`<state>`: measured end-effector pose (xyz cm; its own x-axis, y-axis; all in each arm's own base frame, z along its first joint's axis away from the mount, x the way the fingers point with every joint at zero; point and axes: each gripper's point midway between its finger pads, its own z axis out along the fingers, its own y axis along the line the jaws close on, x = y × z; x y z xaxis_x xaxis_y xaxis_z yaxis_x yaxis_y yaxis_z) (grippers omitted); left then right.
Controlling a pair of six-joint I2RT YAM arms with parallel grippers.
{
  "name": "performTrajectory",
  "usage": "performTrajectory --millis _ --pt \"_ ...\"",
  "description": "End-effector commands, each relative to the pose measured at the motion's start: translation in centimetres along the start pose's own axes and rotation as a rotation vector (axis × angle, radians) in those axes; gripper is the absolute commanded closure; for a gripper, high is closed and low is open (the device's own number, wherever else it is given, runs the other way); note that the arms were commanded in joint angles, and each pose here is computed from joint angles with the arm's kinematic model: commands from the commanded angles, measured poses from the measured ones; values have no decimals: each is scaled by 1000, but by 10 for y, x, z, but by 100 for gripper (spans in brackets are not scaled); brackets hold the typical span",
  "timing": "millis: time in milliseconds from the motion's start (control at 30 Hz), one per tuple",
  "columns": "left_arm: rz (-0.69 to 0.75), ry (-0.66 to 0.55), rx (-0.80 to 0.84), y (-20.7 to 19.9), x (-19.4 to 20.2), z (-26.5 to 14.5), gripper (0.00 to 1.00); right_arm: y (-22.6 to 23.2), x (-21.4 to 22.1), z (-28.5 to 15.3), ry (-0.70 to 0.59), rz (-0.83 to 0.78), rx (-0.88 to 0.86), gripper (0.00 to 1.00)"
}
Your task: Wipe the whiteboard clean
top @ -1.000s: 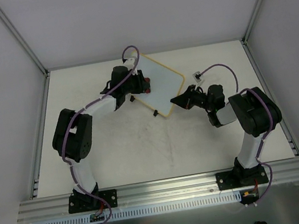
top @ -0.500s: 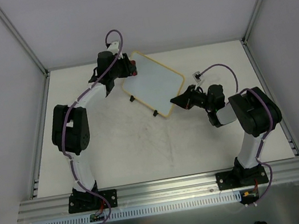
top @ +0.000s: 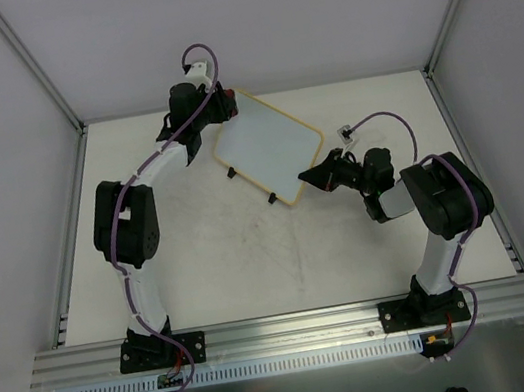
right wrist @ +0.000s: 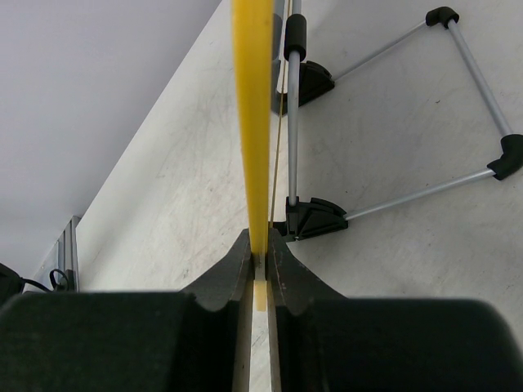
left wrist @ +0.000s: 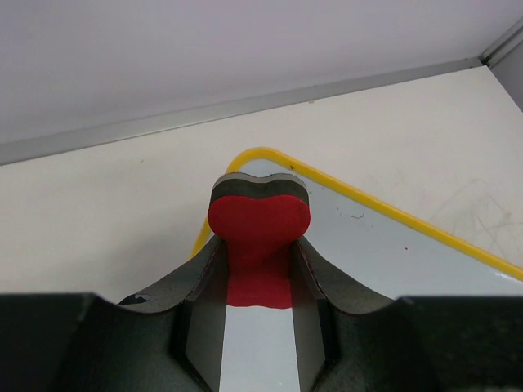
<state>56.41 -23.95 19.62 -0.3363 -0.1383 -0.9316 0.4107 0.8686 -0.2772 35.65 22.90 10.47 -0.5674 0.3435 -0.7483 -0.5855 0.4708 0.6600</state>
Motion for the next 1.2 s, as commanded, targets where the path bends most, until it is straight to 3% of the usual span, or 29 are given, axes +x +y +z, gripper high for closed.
performTrajectory --millis 0,433,833,1167 --pt "47 -112 21 -4 -30 8 100 43 -34 4 -116 -163 -174 100" --pt "33 -103 79 -8 -10 22 100 43 -32 5 -109 -159 -177 100" --pt "1 -11 95 -15 33 0 100 44 -33 6 -110 -156 -180 100" --pt "-11 -22 81 -16 31 -18 100 45 -33 7 -109 -156 -186 100"
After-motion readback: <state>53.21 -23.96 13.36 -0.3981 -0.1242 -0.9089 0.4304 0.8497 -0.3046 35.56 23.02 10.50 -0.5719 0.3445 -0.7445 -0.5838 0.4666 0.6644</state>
